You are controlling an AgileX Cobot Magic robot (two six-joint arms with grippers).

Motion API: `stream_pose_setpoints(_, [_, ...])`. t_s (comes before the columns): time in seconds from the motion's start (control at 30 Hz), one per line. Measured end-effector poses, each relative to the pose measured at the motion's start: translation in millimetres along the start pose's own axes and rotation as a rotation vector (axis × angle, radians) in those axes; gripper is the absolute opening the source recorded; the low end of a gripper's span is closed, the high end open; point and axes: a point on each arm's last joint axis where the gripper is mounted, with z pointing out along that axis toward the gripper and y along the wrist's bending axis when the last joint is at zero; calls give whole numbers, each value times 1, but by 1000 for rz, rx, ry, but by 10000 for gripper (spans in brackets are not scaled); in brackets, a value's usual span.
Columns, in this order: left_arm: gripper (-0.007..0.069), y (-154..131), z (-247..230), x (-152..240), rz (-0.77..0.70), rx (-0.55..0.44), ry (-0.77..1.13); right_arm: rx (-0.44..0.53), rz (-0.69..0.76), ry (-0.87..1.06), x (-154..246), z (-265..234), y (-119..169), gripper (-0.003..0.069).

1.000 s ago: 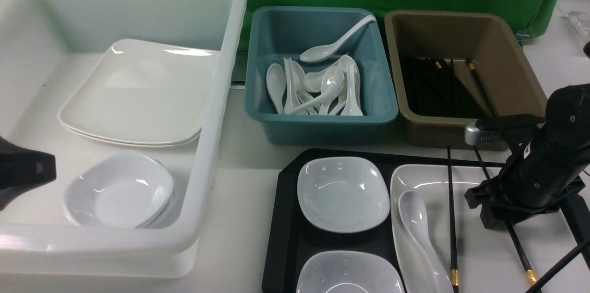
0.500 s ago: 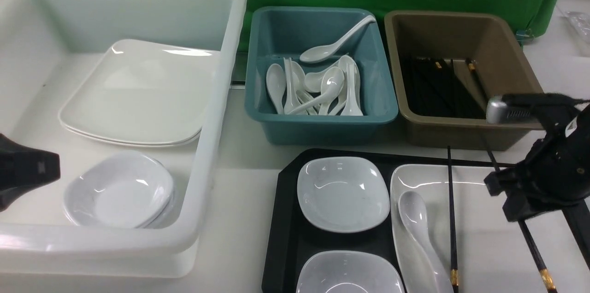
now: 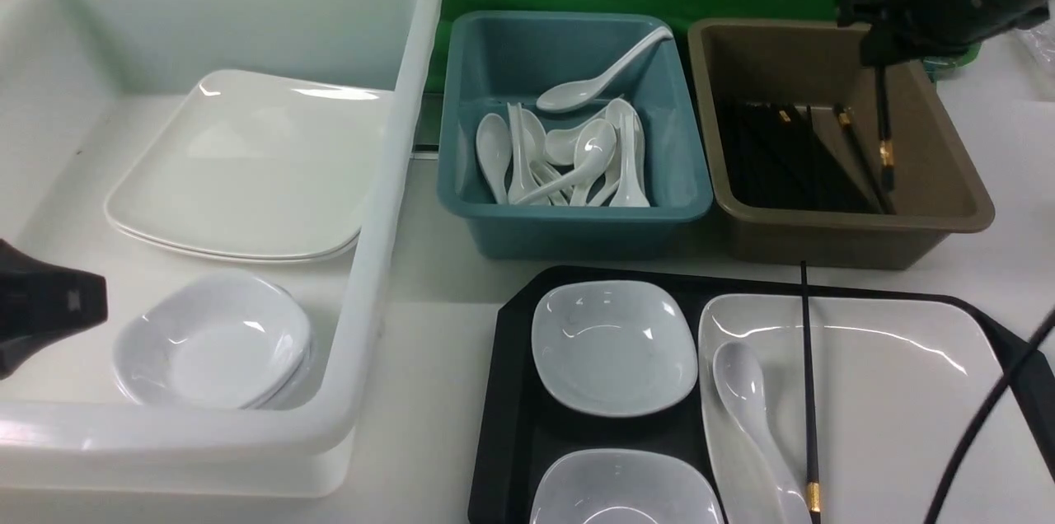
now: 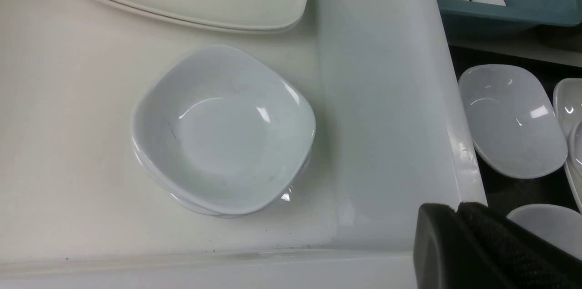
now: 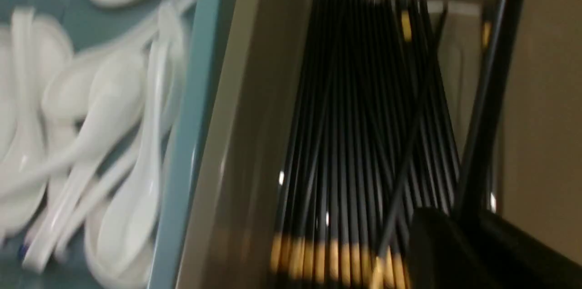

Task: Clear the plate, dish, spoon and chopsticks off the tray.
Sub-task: Use the right arm to put a chopstick into the small storage box on the right, then use the right arm to grab a chopstick from the plate

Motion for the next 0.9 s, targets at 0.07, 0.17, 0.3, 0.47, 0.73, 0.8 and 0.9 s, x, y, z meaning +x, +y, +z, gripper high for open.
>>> stream_pose_setpoints(0.07, [18, 0, 0, 1, 0, 1, 10, 1, 4, -1, -4, 26, -2, 76])
stream_pose_setpoints(0.17, [18, 0, 0, 2, 2, 0, 20, 5, 7, -10, -2, 53, -5, 110])
stream_pose_setpoints(0.3, [18, 1, 0, 3, 11, -12, 38, 6, 39, 24, 6, 74, -7, 271])
stream_pose_setpoints(0.47, [18, 2, 0, 4, 14, -16, 40, -8, 54, 190, 15, 56, -4, 430])
stream_pose_setpoints(0.73, [18, 2, 0, 2, 15, -20, 20, -58, -60, 426, 42, -30, 23, 57])
stream_pose_setpoints(0.8, [18, 2, 0, 1, 15, -20, 16, -71, -74, 463, 61, -43, 37, 53])
stream_pose_setpoints(0.9, [18, 2, 0, 1, 13, -17, 8, -84, -98, 533, 92, -41, 49, 95])
